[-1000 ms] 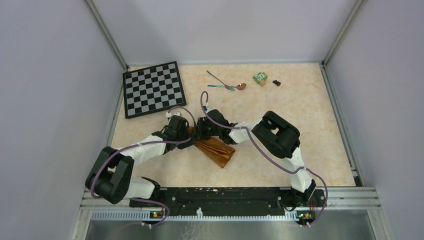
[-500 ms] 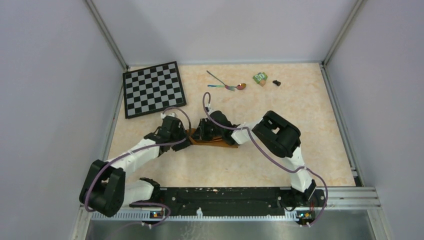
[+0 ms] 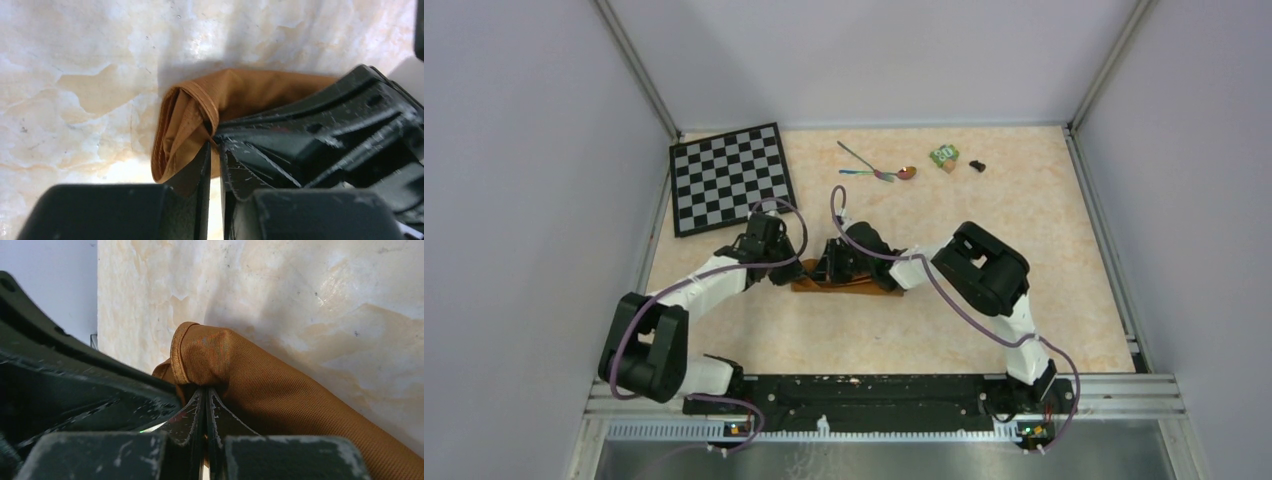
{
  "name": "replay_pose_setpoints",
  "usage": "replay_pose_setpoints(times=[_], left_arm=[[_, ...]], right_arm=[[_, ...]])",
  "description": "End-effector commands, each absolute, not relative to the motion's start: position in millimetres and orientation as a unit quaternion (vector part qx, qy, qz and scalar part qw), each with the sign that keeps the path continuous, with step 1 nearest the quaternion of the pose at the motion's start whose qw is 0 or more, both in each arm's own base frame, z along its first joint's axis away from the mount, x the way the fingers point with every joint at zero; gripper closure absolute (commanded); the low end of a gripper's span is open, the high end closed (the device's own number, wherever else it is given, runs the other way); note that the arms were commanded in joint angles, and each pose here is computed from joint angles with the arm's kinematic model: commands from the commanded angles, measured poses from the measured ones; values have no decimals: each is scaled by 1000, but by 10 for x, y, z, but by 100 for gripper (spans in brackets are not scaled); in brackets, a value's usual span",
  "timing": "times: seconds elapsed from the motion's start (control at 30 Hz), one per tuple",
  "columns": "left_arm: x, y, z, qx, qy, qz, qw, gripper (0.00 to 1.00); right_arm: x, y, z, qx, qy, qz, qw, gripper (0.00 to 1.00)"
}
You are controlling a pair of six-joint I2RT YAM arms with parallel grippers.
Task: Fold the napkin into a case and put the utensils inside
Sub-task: Grasp the top corner of the smaller rectangle folded napkin from the folded napkin, then smooth out the smaller rectangle-folded napkin at the center of the board.
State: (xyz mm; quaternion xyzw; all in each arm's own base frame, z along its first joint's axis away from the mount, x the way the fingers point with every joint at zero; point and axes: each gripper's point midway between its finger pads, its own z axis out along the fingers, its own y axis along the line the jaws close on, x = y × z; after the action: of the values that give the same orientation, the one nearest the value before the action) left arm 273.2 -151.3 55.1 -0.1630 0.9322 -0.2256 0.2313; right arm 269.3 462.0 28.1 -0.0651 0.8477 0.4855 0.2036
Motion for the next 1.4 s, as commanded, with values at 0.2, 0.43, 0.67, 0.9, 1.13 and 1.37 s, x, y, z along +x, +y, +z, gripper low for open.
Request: replay_pose_setpoints(times=[0.2,0.43,0.67,0.9,1.13,1.37], left_arm=[[3056,-1334,274,-161,939,-155,261,85],[2975,-1270,40,-152,949,-131,242,87],[3076,-1371,212,-92,944,-160,273,89],[3334,-1599,423,-52,932,-206,295,89],[3515,-1711,606,-26,927,-218,305,79],[3327,-1644,1157,-54,918,-230,320,46]], right_arm=[[2641,4555,380,-96,854,461,219,100],[2634,4463,741,-144,845,453,246,90],[2613,3994,1087,-287,809,429,281,58],[2572,3483,908,-369,806,326,329,42],[2554,3357,794,-400,808,235,362,41],[2462,3333,721,-433,802,188,367,40]])
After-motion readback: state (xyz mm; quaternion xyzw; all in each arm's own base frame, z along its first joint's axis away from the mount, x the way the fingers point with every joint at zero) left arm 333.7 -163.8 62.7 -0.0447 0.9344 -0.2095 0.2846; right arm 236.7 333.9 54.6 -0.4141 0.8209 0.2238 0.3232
